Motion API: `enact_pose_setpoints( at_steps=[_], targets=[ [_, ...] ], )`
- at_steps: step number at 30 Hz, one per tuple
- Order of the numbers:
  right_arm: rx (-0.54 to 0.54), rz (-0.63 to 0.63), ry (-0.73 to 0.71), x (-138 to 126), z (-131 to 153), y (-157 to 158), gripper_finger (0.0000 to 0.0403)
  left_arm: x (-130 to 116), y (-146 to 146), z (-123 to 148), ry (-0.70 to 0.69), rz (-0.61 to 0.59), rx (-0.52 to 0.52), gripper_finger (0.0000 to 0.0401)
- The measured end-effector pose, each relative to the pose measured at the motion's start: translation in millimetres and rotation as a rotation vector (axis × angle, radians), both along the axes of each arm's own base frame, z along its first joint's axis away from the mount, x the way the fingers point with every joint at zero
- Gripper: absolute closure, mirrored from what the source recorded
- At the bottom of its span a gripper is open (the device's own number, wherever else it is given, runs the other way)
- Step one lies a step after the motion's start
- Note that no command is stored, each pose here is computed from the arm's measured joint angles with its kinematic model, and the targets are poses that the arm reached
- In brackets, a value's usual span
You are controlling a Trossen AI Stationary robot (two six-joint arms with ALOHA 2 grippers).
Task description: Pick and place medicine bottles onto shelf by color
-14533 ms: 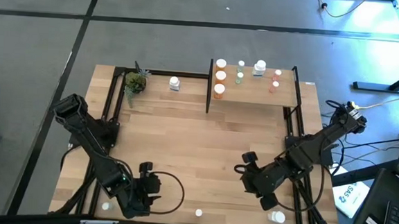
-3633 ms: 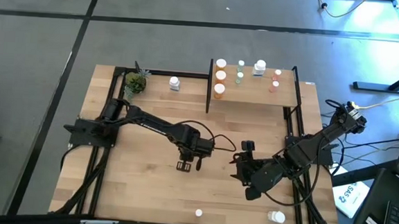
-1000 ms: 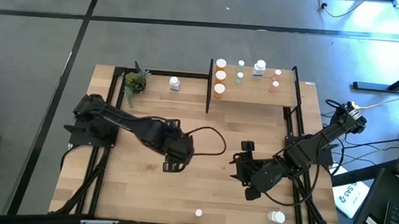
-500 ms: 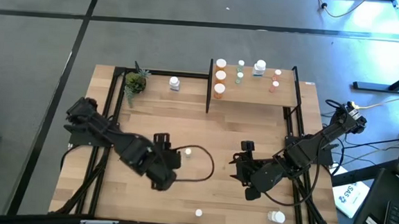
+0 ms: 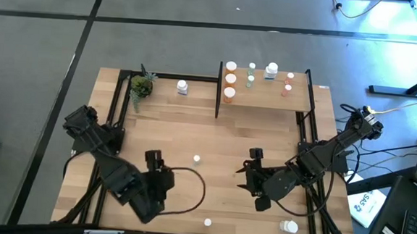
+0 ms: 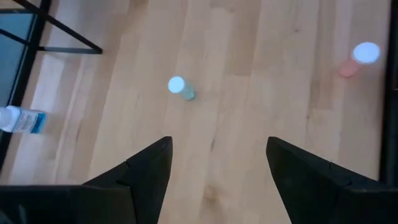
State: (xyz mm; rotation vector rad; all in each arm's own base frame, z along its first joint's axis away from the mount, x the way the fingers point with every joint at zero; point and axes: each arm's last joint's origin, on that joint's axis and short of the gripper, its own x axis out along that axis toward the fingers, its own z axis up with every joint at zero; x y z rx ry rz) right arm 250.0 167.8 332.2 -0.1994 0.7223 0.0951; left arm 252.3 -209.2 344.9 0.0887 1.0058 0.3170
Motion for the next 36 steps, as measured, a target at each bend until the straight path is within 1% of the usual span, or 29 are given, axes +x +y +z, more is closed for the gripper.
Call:
enact_pose_setpoints(
  at_steps=[5, 8, 11, 13, 20, 22, 24, 31, 36],
  targets=[
    [-0.049, 0.076, -0.052, 7, 2, 3, 0.0202, -15, -17, 1, -0.053, 0.001, -0.011, 0.0147],
    [-0.087, 0.15, -0.038, 16, -5, 4, 0.0202, -21, -23, 1, -0.081, 0.009, -0.02, 0.0147],
    [-0.095, 0.192, -0.026, 28, -11, 0, 0.0202, -28, -29, 2, -0.11, 0.01, -0.021, 0.0147],
    [-0.077, 0.191, -0.02, 38, -13, -7, 0.0202, -32, -33, 2, -0.122, 0.009, -0.026, 0.0147],
    [-0.069, 0.195, 0.013, 77, -16, -35, 0.0202, -42, -42, 2, -0.158, -0.007, -0.02, 0.0147],
    [-0.082, 0.209, 0.053, 89, -21, -40, 0.0202, -44, -43, 3, -0.17, -0.014, -0.011, 0.0147],
    [-0.084, 0.208, 0.079, 102, -27, -45, 0.0202, -46, -45, 3, -0.183, -0.019, -0.004, 0.0147],
    [-0.09, 0.136, 0.146, 143, -44, -60, 0.0202, -54, -51, 3, -0.204, -0.016, -0.019, 0.0147],
    [-0.13, 0.156, 0.197, 159, -54, -63, 0.0202, -56, -52, 3, -0.207, -0.016, -0.025, 0.0147]
  ],
)
